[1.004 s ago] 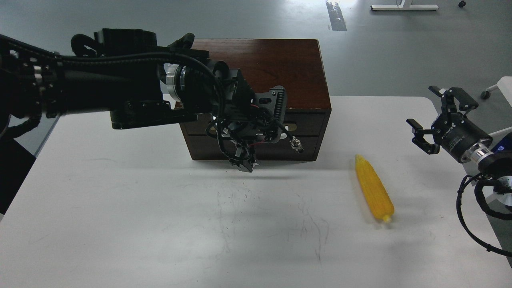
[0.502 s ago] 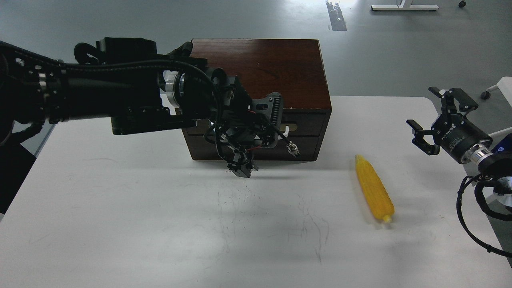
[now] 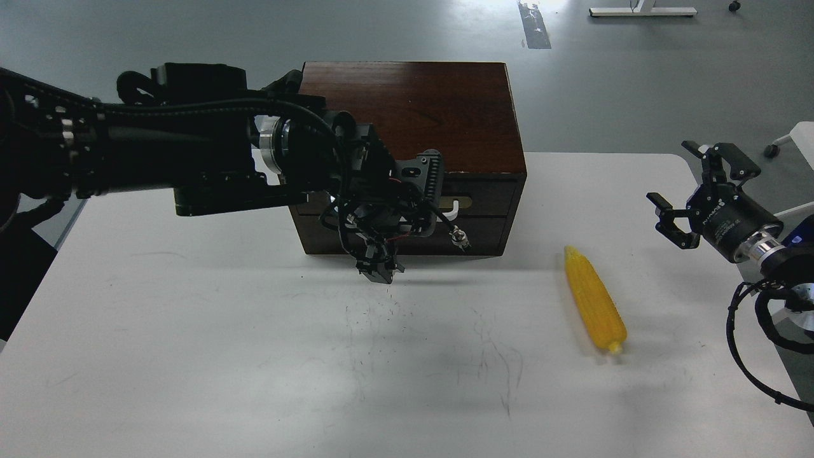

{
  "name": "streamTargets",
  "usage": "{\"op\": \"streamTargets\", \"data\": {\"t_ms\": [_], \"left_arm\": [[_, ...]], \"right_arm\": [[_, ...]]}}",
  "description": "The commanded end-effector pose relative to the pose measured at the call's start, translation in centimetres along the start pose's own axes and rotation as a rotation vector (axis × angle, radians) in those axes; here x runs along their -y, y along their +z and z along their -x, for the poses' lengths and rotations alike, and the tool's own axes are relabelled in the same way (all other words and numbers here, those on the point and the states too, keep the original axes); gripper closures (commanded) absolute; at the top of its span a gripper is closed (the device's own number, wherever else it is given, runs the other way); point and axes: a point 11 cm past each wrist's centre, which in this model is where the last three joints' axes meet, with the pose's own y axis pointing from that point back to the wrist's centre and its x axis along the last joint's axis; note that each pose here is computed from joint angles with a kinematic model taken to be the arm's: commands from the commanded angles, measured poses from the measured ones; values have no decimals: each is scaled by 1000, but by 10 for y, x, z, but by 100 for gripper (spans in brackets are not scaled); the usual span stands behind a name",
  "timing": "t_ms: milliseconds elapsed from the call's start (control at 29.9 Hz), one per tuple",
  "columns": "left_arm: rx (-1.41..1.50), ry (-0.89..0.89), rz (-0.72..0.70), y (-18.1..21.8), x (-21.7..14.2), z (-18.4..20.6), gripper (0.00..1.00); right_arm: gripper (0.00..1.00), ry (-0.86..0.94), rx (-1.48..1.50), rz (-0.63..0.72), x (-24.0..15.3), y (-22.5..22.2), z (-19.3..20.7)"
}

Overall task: Put corn in drawer with both arms
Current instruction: 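Pull the drawer handle toward the robot with the left gripper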

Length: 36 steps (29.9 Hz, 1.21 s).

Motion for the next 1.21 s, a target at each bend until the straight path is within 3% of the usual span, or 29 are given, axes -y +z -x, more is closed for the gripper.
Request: {"op": "streamTargets", "data": {"t_ms": [0, 1172], "left_arm": [[-3, -1, 3, 1, 1, 1, 1], [28, 9, 77, 29, -1, 8, 1]], "right_arm": [[0, 1, 0, 1, 0, 0, 0], [0, 24, -13, 2, -9, -4, -10]]}}
